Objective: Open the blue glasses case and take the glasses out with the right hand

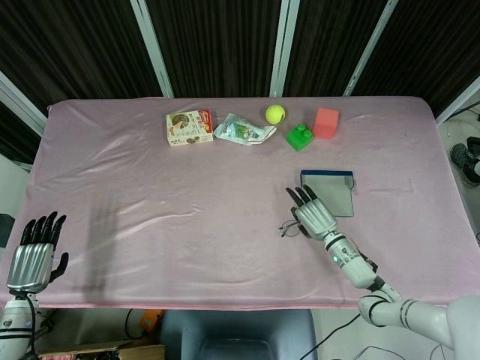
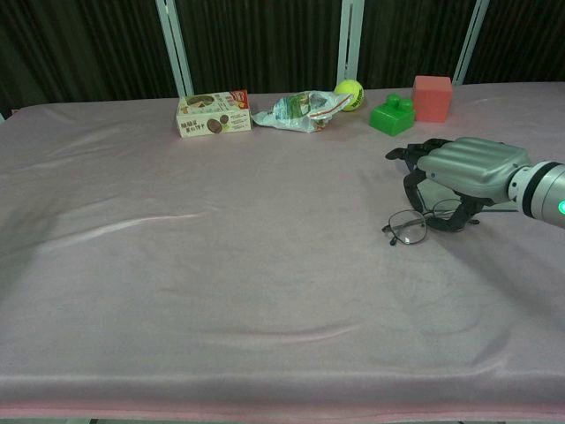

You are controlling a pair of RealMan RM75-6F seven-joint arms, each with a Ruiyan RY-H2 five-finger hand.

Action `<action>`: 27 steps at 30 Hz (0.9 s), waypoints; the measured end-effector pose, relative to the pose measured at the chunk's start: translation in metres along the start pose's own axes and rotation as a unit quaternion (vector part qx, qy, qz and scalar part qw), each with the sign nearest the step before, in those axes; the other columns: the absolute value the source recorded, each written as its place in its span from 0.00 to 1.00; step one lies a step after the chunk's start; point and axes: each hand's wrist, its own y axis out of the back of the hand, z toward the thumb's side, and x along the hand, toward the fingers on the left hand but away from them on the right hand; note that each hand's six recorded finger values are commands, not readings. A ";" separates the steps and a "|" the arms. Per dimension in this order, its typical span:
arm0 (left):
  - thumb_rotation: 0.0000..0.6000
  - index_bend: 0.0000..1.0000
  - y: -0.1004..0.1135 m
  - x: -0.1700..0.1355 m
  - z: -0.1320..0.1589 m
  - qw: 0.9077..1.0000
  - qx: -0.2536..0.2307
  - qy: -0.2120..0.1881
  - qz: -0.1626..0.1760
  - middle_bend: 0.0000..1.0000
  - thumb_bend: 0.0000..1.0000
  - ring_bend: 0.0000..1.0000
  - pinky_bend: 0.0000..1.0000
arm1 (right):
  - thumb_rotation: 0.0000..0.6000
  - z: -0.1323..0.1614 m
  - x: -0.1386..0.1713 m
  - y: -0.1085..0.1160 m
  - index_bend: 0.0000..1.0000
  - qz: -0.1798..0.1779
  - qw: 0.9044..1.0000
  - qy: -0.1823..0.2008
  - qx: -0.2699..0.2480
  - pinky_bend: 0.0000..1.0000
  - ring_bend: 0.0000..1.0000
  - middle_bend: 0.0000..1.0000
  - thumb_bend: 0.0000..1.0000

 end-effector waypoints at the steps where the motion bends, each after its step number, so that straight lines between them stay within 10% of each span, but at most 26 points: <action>1: 1.00 0.00 0.000 0.000 0.000 1.000 0.000 0.000 0.000 0.00 0.41 0.00 0.05 | 1.00 0.000 -0.001 0.000 0.65 0.000 1.000 -0.001 0.000 0.00 0.00 0.04 0.51; 27: 1.00 0.00 0.000 0.000 0.000 1.000 0.001 -0.002 0.000 0.00 0.41 0.00 0.05 | 1.00 0.010 -0.008 0.005 0.73 -0.008 1.000 0.004 -0.004 0.00 0.00 0.08 0.64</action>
